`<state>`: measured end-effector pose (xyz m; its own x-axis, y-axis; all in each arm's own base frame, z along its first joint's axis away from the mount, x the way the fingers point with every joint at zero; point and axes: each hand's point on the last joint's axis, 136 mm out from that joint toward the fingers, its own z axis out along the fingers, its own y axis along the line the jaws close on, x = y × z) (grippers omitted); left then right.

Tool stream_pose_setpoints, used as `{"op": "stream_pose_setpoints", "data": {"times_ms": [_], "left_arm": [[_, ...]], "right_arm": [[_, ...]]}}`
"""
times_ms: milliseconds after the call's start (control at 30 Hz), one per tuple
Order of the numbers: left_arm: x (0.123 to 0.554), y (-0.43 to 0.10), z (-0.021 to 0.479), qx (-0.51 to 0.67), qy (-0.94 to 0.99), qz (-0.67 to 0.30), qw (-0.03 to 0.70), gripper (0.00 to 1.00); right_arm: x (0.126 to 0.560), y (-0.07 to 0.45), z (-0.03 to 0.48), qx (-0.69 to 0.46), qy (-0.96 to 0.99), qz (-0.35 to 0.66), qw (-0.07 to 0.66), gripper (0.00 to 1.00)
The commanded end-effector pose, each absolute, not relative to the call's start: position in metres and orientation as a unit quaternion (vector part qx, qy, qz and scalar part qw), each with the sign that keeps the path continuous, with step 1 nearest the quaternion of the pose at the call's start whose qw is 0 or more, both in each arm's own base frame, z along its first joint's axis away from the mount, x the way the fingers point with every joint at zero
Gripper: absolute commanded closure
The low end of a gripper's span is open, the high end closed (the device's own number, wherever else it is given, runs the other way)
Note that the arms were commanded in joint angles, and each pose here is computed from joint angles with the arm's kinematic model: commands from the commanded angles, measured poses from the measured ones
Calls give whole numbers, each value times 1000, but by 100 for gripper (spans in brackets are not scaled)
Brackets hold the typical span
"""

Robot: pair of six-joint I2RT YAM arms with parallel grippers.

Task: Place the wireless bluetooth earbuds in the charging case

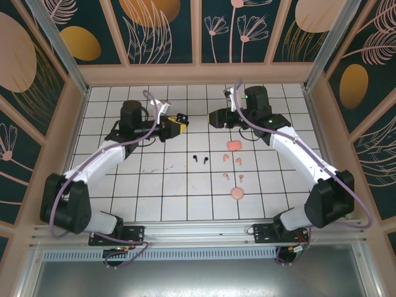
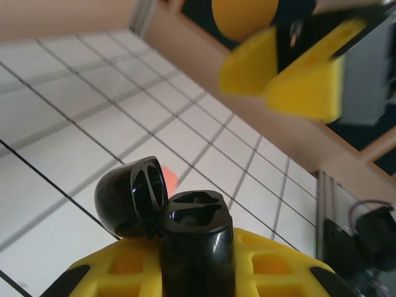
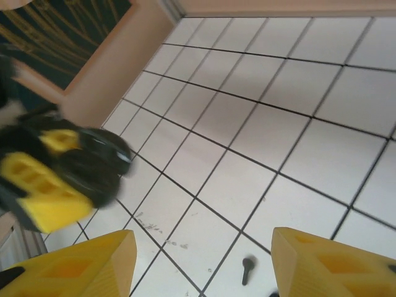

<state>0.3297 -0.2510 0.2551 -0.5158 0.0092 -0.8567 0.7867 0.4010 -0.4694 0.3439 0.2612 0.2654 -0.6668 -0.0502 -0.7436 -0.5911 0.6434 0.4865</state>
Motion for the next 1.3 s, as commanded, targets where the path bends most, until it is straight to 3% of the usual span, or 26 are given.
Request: {"op": "stream_pose_setpoints", "data": {"times_ms": [0, 333, 467, 700, 1267], "left_arm": [[339, -232, 303, 231, 679, -448, 534, 100], [307, -179, 344, 174, 564, -366, 720, 100], [301, -168, 345, 170, 544, -332, 752, 100], [304, -124, 353, 56, 521, -284, 803, 100], [313, -125, 348, 29, 533, -312, 786, 100]], "right_arm": [[342, 256, 233, -116, 873, 338, 332, 40], [308, 296, 145, -86, 944, 220, 232, 42], [302, 308, 109, -90, 957, 190, 202, 43], [307, 326, 77, -109, 966, 149, 179, 48], [307, 335, 42, -138, 974, 95, 152, 58]]}}
